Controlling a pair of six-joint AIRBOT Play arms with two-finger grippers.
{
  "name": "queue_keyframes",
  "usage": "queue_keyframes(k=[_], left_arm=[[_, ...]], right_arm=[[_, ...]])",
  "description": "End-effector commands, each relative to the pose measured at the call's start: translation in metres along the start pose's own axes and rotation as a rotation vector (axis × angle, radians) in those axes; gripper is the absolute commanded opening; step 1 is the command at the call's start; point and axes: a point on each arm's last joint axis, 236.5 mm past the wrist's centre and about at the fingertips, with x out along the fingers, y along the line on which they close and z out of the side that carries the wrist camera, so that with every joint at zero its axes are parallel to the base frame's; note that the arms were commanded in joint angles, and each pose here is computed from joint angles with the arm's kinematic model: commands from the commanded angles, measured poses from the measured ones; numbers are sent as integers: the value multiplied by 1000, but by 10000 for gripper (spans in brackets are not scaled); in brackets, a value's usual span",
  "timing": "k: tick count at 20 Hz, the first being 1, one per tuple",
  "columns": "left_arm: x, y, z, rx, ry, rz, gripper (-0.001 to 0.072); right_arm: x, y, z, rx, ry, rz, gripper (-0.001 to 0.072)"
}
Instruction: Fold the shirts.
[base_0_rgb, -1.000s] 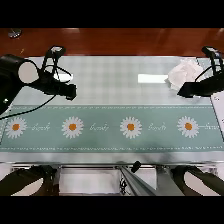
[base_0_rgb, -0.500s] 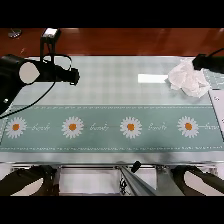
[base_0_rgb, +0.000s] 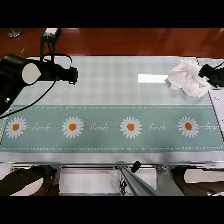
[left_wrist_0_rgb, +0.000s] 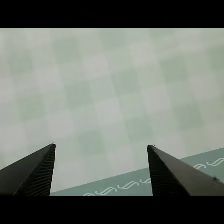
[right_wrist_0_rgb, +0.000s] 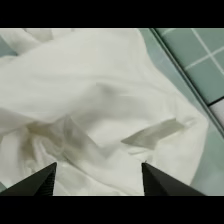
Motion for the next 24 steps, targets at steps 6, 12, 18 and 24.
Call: queue_keyframes(k=[6, 12, 18, 24], left_arm=[[0, -4, -10, -13, 41, -15, 701], [-4, -5, -9, -18, 50, -20, 702], [-77, -1, 52, -34, -44, -21, 702], [-259, 6, 134, -66, -405, -51, 702]], right_arm=[[62, -6, -65, 37, 227, -19, 626], [21, 50, -21, -157, 99, 71, 32], [-268, 153, 141, -243, -621, 364, 32], [-542, 173, 107, -262, -1043, 629, 32]])
